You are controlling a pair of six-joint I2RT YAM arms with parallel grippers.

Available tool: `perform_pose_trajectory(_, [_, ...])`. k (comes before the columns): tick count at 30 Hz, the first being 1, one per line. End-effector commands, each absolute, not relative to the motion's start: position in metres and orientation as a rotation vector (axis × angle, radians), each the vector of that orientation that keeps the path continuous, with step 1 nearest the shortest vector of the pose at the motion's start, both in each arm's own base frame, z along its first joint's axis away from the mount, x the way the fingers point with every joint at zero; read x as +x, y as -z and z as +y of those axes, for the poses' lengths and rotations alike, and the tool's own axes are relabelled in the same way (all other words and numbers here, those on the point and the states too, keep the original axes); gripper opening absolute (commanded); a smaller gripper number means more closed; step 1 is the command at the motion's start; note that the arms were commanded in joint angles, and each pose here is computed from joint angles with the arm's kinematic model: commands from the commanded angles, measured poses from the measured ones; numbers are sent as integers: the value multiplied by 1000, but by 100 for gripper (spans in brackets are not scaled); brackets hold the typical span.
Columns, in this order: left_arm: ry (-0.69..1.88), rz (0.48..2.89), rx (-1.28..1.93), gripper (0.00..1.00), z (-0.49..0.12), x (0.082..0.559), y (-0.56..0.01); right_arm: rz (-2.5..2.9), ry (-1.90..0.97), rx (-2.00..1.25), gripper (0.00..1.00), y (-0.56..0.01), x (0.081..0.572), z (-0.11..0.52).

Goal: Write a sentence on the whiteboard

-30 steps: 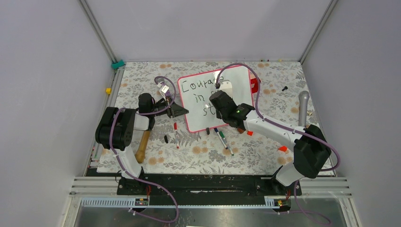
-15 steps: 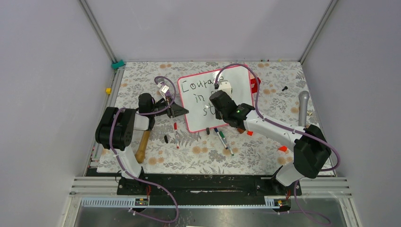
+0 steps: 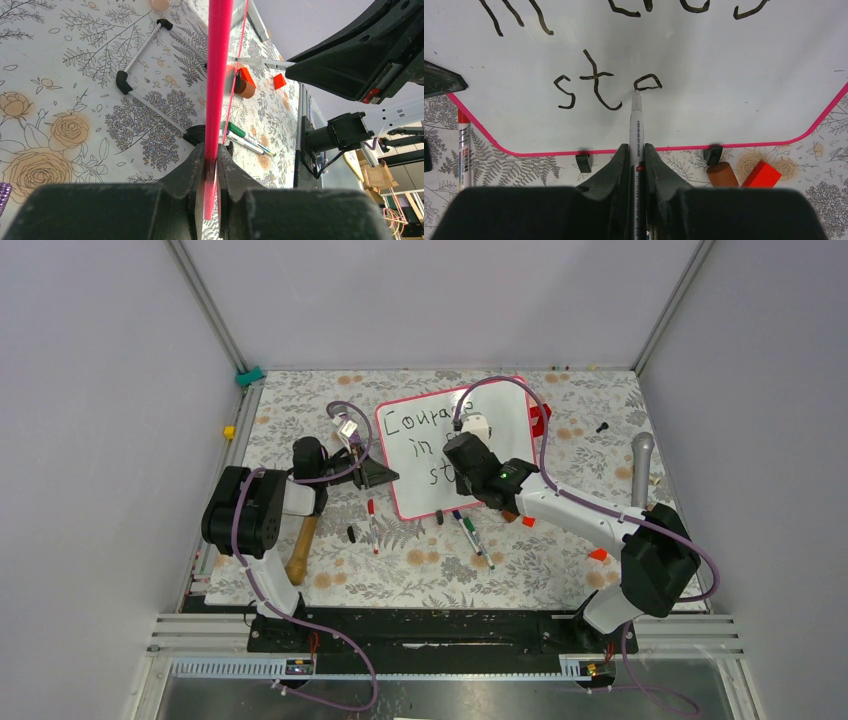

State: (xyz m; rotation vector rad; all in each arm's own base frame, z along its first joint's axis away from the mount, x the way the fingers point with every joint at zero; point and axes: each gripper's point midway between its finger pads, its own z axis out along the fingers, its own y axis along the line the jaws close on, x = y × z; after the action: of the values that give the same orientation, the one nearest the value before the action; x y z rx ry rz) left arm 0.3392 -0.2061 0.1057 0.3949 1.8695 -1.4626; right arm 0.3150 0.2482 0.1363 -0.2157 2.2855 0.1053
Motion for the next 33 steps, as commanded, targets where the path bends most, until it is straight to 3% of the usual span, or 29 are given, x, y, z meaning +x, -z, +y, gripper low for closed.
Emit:
perform_pose_trajectory(1, [1427,1886,385,0,-208,342,-103,2313,-87,-197,0,-134,314,243])
perform_pose_trajectory(21, [1428,1886,386,0,-208,342,-103,2273,42,-119,0,-143,322,223])
perform_pose_trajectory(33, [1426,1886,384,0,-208,343,-103,2146,-74,-84,0,-168,317,216])
